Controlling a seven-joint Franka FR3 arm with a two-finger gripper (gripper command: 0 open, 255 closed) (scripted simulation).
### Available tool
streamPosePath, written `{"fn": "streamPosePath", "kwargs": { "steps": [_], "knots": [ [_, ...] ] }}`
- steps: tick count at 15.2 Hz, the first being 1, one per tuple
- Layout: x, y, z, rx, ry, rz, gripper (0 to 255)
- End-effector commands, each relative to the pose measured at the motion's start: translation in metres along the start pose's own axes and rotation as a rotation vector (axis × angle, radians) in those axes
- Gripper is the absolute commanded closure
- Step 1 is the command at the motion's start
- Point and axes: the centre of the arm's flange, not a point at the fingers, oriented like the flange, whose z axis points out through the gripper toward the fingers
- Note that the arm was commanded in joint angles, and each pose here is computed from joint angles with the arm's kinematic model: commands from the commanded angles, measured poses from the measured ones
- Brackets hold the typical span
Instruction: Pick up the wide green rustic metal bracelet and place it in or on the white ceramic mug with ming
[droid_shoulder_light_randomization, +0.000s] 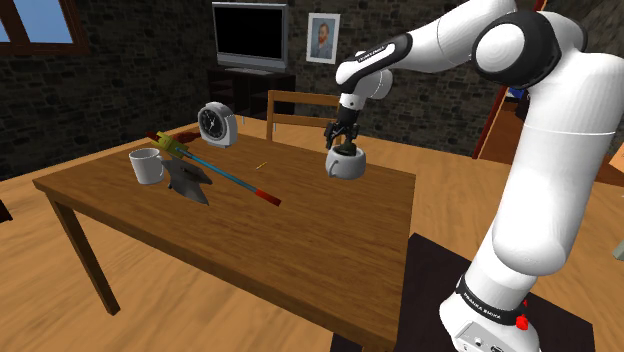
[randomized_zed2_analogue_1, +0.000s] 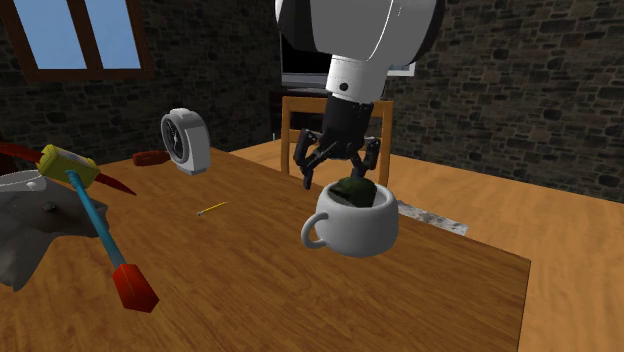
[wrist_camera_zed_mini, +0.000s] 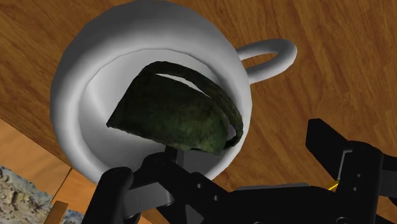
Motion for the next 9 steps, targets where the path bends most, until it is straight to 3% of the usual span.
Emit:
{"fn": "streamPosePath", "kwargs": {
  "steps": [1,4,9],
  "knots": [
    [0.0,0.0,-0.013,0.0,0.0,0.0,0],
    [0.0,0.0,-0.05,0.0,0.0,0.0,0],
    [0.0,0.0,-0.05,0.0,0.0,0.0,0]
  ]
}}
